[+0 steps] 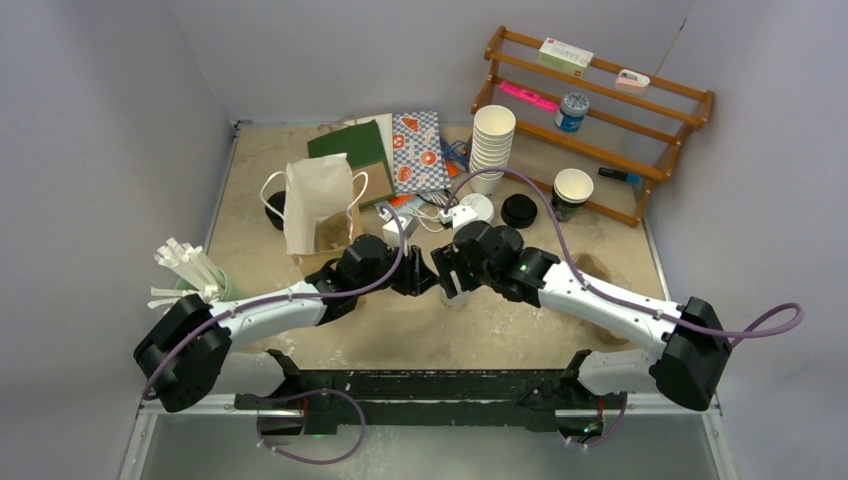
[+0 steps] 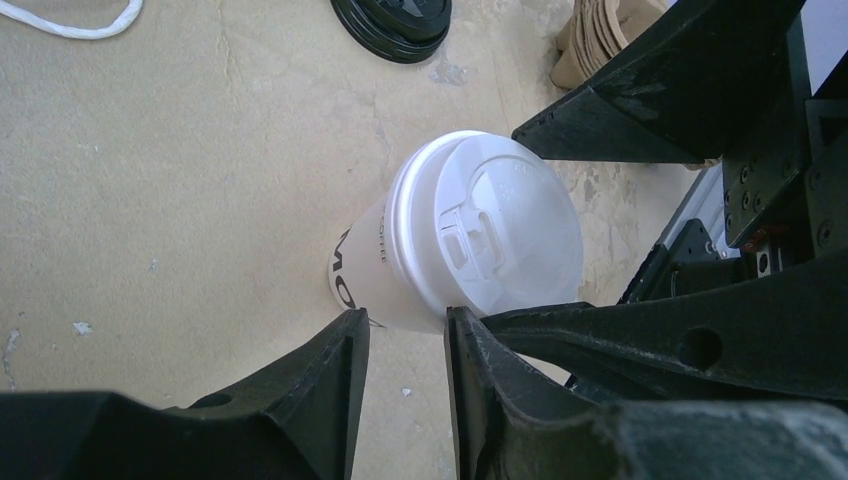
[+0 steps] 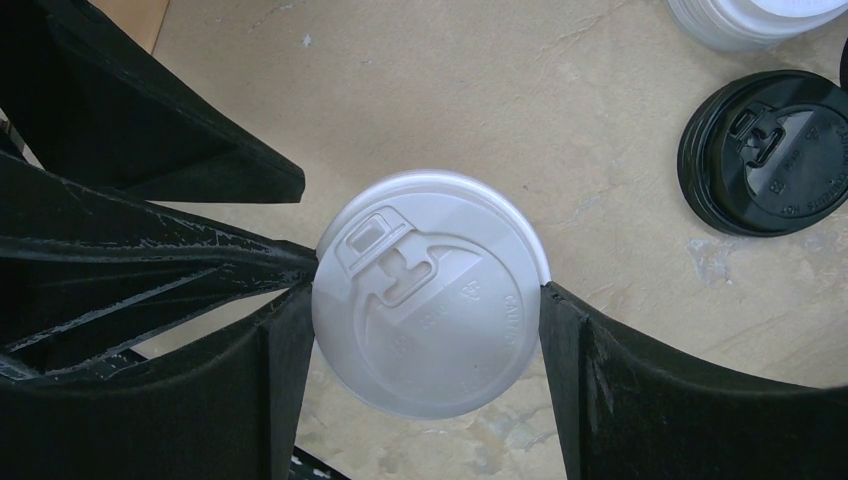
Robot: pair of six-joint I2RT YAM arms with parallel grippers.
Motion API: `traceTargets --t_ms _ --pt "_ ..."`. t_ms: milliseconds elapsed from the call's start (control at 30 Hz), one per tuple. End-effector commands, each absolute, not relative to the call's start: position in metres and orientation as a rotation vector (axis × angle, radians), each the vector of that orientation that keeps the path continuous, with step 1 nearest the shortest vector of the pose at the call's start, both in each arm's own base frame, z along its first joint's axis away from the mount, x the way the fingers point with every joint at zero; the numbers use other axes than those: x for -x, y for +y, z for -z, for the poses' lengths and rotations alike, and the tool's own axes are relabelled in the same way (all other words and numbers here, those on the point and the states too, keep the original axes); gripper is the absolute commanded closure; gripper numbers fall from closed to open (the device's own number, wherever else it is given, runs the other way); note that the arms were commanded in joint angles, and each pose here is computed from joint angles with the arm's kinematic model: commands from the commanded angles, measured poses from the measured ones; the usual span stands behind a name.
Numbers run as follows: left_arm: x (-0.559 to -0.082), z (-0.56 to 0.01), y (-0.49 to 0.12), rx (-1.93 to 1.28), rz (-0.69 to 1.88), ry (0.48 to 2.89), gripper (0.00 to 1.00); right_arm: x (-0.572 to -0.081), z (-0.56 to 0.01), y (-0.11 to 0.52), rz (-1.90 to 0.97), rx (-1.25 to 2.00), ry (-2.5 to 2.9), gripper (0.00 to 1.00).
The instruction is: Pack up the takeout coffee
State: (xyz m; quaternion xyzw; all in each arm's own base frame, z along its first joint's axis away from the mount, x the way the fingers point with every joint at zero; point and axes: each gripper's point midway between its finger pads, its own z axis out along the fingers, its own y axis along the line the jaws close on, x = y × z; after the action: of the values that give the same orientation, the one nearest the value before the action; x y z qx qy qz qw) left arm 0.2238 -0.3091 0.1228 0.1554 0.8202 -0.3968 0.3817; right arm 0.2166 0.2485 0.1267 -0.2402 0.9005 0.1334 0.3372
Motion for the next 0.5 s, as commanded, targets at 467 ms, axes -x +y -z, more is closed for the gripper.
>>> traceTargets --t_ms 467 --pt "-0.228 -0.113 -0.306 -0.435 0.924 2.165 0.65 -0.16 -0.069 0.233 -0.362 0.725 2.611 0.41"
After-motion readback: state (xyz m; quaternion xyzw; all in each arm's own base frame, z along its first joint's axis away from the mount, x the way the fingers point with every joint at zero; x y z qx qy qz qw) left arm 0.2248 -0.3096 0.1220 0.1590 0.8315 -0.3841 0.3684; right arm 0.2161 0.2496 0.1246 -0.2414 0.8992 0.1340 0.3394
